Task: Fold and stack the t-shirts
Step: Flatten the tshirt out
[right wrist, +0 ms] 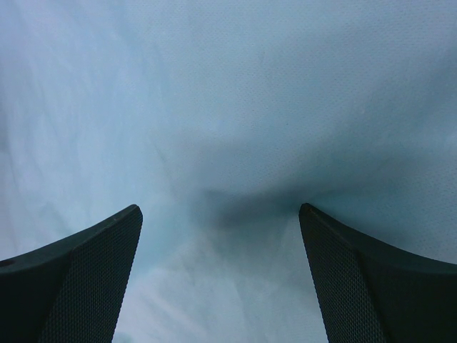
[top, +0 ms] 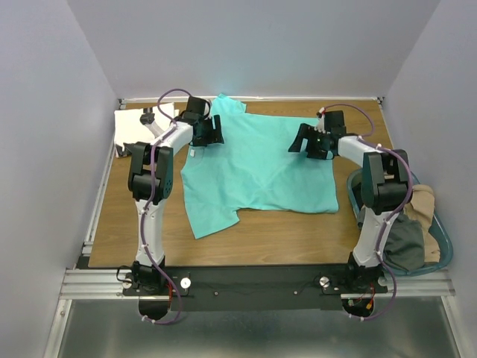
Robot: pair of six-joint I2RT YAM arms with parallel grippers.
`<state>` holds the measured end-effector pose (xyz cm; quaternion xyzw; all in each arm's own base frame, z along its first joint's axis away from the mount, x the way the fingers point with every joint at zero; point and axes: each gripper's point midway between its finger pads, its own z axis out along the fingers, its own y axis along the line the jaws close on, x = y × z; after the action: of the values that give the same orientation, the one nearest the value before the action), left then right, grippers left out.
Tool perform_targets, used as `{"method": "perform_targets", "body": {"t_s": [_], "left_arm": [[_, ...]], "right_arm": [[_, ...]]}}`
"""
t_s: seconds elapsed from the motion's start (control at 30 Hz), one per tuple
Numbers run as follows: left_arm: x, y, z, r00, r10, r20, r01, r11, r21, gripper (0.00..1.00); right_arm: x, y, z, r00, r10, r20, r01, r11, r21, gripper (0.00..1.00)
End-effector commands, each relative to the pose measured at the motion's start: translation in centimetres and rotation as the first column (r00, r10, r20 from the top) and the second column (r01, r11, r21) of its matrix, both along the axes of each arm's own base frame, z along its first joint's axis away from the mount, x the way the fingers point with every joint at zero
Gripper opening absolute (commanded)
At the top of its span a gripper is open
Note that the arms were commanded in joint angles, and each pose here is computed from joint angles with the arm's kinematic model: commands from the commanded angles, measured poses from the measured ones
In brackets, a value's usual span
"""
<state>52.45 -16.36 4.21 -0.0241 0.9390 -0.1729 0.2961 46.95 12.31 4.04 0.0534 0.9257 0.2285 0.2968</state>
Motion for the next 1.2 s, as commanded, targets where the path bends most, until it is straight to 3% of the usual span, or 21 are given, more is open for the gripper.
{"method": "perform_targets", "body": {"t_s": [0.0,0.4,0.7,1.0,1.17], "left_arm": [[-2.4,0.8,-4.0,0.989,-0.019,-0.147,0.024,0.999,0.031,0.8],[0.0,0.4,-1.7,0.995,-0.02,-0.096,0.022,0.999,0.025,0.8],[1.2,1.3,4.7,0.998,0.019,0.053,-0.021,0.999,0.045,0.8],[-3.7,2.8,8.2,0.992,0.072,0.105,-0.078,0.995,0.054,0.8],[-9.9,3.7,6.5,0.994,0.106,0.039,-0.109,0.989,0.097,0.79]], "right_arm": [[-2.0,-0.2,-3.7,0.986,-0.01,-0.165,0.006,1.0,-0.021,0.97],[0.3,0.4,-2.7,0.989,0.011,-0.145,-0.011,1.0,-0.003,0.97],[1.3,1.1,2.2,0.998,0.044,-0.05,-0.042,0.999,0.028,0.97],[-2.5,0.6,5.1,0.999,0.04,-0.033,-0.04,0.999,0.015,0.96],[-6.5,0.6,4.3,0.995,0.067,-0.072,-0.07,0.997,-0.037,0.95]]}}
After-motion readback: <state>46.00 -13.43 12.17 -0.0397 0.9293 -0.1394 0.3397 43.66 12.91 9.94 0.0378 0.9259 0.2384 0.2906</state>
